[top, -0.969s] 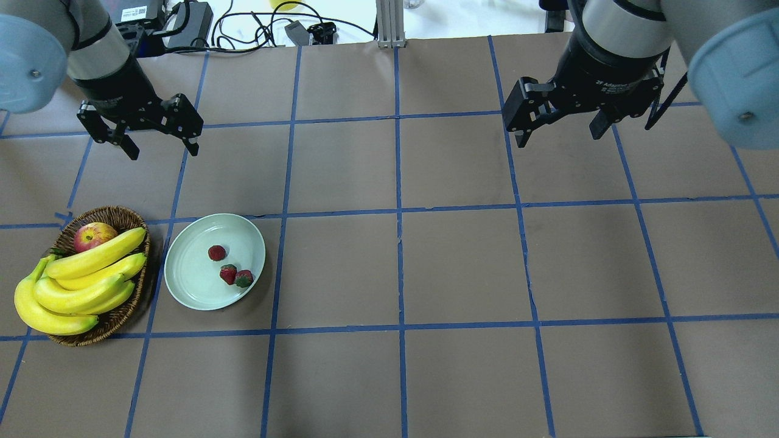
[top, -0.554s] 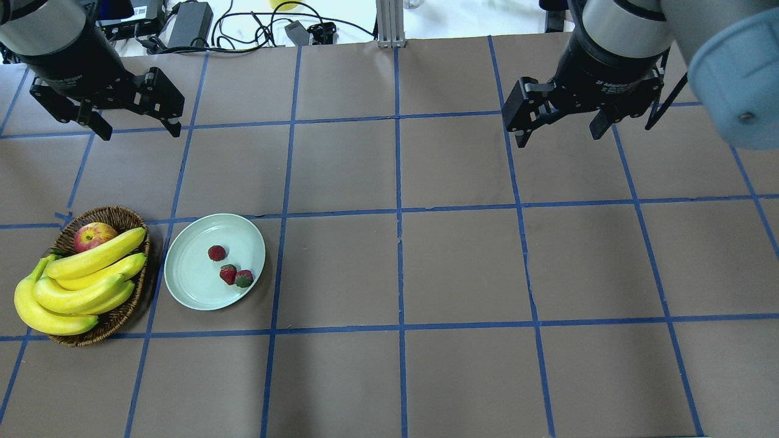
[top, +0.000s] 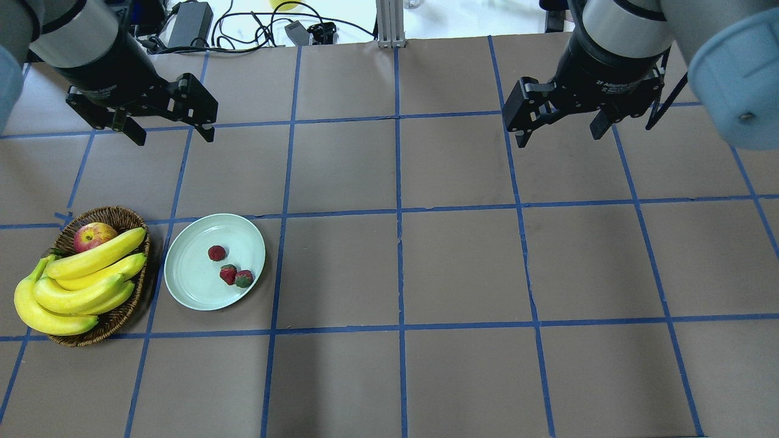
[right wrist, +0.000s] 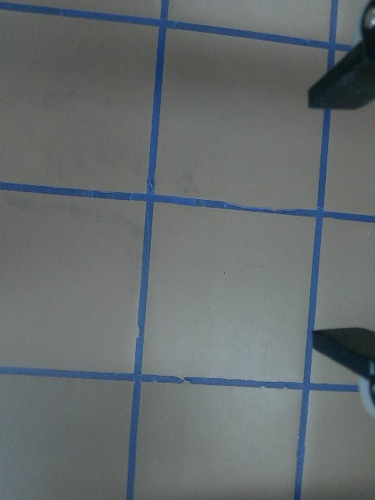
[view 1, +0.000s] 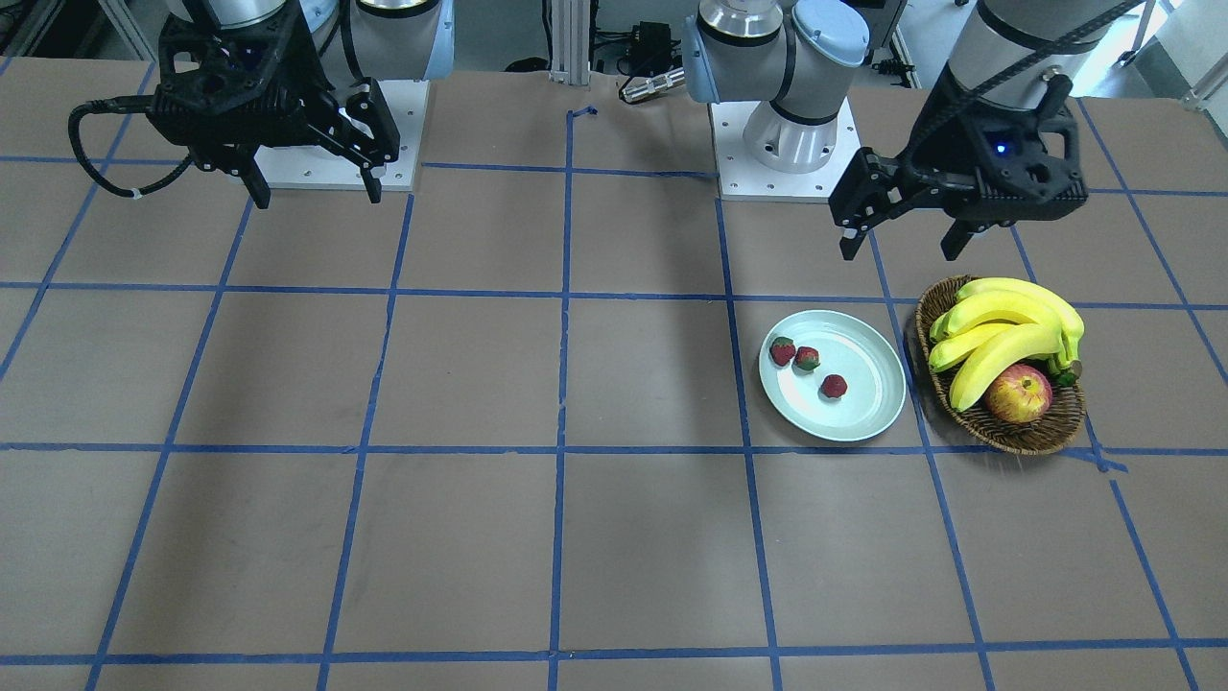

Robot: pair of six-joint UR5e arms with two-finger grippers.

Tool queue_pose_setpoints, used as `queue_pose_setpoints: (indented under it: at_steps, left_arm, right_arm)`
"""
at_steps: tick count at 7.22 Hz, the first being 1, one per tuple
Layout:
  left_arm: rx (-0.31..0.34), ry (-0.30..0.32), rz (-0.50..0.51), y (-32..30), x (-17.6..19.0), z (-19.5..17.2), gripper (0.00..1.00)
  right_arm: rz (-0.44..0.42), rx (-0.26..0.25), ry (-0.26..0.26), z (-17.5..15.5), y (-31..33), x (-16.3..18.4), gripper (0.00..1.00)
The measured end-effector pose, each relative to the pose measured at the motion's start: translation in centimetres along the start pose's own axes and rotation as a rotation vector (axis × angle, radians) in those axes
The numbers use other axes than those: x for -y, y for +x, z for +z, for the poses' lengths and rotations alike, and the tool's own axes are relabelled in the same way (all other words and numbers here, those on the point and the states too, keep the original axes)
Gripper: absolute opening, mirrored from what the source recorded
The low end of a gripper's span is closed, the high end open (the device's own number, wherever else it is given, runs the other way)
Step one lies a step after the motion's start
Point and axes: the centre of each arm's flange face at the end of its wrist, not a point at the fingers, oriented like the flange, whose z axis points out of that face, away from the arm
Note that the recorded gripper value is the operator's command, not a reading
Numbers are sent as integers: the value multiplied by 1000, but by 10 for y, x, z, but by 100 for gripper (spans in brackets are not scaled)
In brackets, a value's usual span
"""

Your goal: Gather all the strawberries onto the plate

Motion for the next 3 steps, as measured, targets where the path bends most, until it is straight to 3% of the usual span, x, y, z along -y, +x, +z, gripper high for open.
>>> queue_pose_setpoints:
  at_steps: [3]
  left_arm:
    - [21,-15,33,15,-7,2,100]
  right_arm:
    - [0,1,0,0,0,0,100]
